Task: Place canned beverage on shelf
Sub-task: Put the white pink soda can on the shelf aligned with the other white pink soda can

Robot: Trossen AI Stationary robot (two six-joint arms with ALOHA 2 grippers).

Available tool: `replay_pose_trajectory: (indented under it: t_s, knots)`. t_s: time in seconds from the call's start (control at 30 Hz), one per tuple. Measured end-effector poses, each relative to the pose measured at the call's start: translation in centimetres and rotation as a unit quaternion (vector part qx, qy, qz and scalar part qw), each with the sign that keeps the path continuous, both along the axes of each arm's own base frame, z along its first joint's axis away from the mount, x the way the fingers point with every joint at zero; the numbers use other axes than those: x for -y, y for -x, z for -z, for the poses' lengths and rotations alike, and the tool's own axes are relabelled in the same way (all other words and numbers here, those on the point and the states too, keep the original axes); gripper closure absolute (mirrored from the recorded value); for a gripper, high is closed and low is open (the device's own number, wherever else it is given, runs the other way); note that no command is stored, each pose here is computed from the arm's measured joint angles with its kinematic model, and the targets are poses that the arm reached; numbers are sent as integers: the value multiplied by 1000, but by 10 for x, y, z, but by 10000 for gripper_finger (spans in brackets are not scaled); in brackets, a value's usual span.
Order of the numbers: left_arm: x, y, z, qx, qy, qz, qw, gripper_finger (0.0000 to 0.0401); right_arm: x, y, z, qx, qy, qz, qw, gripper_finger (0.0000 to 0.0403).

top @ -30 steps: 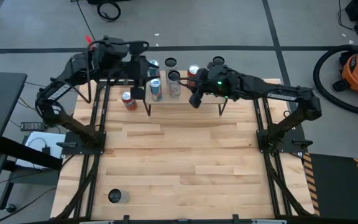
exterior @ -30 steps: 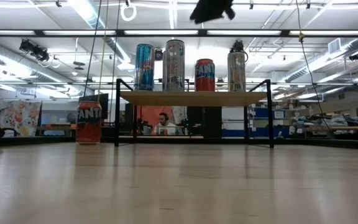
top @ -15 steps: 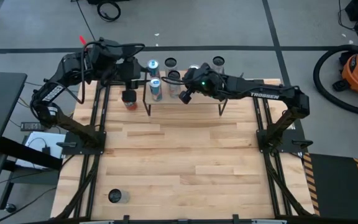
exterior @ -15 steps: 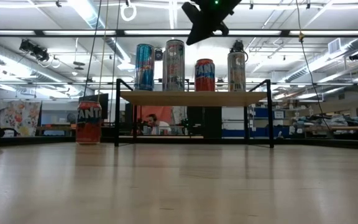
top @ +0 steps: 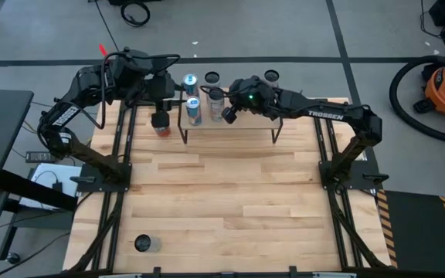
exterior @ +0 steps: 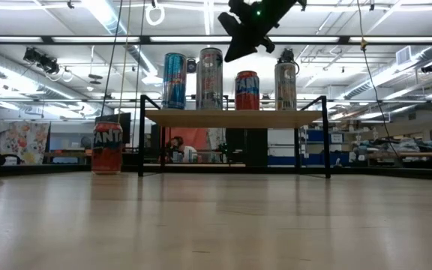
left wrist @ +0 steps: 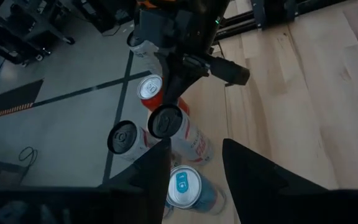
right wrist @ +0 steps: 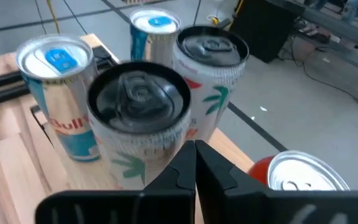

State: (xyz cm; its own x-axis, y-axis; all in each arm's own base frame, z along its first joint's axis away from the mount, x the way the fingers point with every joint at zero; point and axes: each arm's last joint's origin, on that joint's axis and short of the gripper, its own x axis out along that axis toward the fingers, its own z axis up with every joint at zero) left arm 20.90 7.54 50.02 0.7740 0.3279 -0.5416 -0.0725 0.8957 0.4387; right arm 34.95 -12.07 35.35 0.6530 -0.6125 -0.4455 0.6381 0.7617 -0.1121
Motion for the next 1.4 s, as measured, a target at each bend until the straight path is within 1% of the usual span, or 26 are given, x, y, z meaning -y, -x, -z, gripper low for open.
replay_pose_trajectory:
  t_s: [0.17,0.47,0.77,0.97,1.4]
  knots:
    - [0,0,0,0,0,0,1000,245,2,0,0,14,-24,-14,1000,395]
    - [0,0,0,0,-1,0,1000,245,1,0,0,21,-34,-22,999,395]
    - [0,0,0,0,-1,1,1000,245,6,1,0,25,-41,-22,999,395]
    - [0,0,0,0,-1,0,1000,245,7,0,-2,38,-45,-35,998,395]
    - [0,0,0,-2,-6,4,1000,245,9,1,-2,38,-45,-34,998,395]
